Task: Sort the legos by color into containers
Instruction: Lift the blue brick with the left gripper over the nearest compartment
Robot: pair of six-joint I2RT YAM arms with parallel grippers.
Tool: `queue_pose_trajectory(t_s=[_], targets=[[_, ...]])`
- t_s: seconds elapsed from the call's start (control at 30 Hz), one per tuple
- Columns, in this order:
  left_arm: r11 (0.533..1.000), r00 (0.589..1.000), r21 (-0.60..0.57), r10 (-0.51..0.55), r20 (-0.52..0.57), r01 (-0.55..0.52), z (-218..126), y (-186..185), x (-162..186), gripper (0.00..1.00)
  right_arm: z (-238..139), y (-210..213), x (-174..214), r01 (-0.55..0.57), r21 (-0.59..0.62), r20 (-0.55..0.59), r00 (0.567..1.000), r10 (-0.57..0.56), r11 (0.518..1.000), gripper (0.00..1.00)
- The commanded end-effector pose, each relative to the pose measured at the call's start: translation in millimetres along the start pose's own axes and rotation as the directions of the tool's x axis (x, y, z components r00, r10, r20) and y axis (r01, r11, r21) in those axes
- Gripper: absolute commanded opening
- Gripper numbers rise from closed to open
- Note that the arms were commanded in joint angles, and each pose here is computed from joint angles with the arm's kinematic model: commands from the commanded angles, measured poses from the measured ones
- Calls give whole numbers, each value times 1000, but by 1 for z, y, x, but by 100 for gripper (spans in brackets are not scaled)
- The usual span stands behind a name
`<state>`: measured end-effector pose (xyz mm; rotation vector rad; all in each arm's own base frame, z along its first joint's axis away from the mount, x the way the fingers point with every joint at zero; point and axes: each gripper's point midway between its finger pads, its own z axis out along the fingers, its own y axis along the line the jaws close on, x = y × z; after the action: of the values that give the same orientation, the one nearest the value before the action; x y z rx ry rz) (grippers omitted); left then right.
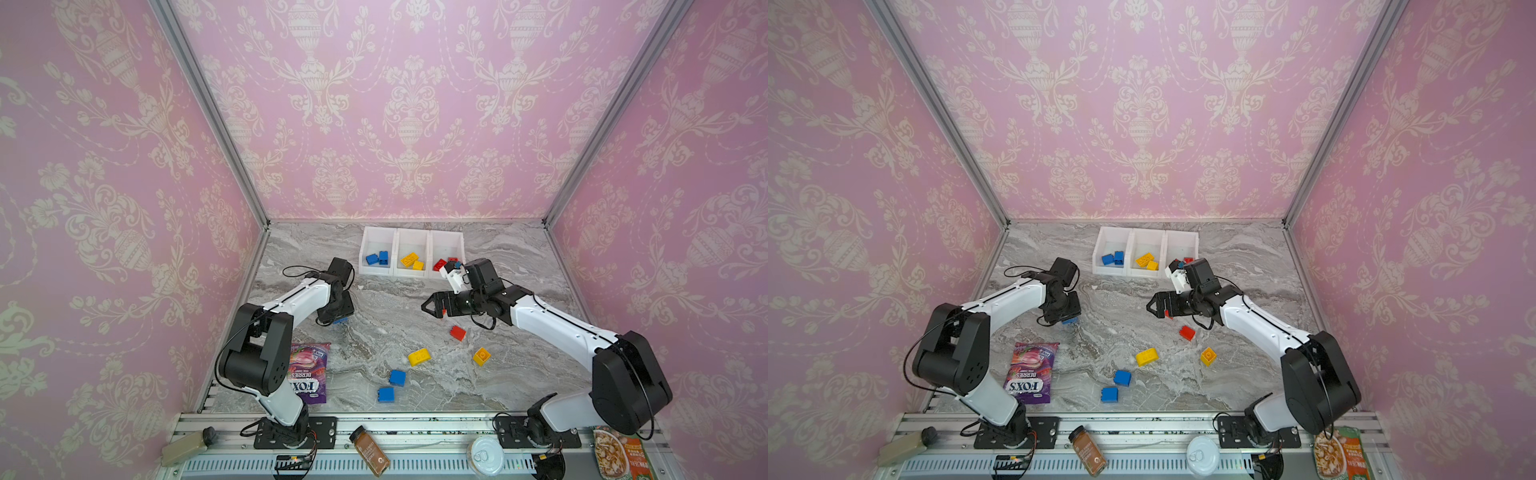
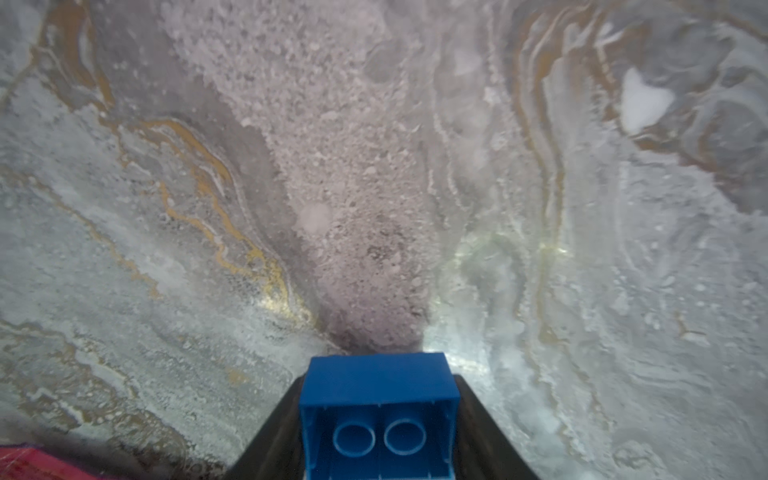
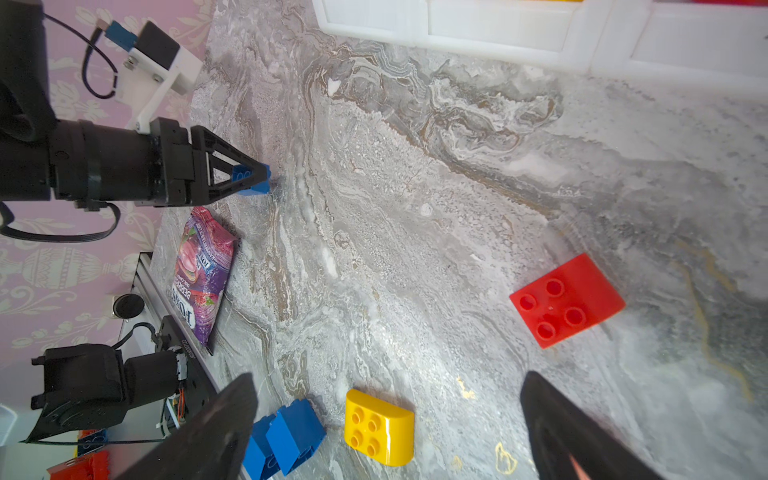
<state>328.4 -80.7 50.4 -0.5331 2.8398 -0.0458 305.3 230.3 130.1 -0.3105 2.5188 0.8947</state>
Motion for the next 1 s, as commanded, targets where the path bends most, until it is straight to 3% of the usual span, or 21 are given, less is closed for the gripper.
queue_pose_trajectory(t_s=[0.0,0.37,0.73,0.97], targets=[[998,992,46,32,124,-38,-37,-24,-31,46,-7,-2,0,-20,0,27,999,20,1000,100],[965,951,203,100,294,-164,-80,-117,-105,46,-19,-3,0,-33,11,56,998,33,999,100],[944,913,210,166,372,-256,-44,-176,-161,47,-33,-1,2,-39,26,78,996,37,999,100],[946,908,164,207,363,-281,-18,-183,-177,48,-41,-5,3,-42,62,82,996,37,997,100]])
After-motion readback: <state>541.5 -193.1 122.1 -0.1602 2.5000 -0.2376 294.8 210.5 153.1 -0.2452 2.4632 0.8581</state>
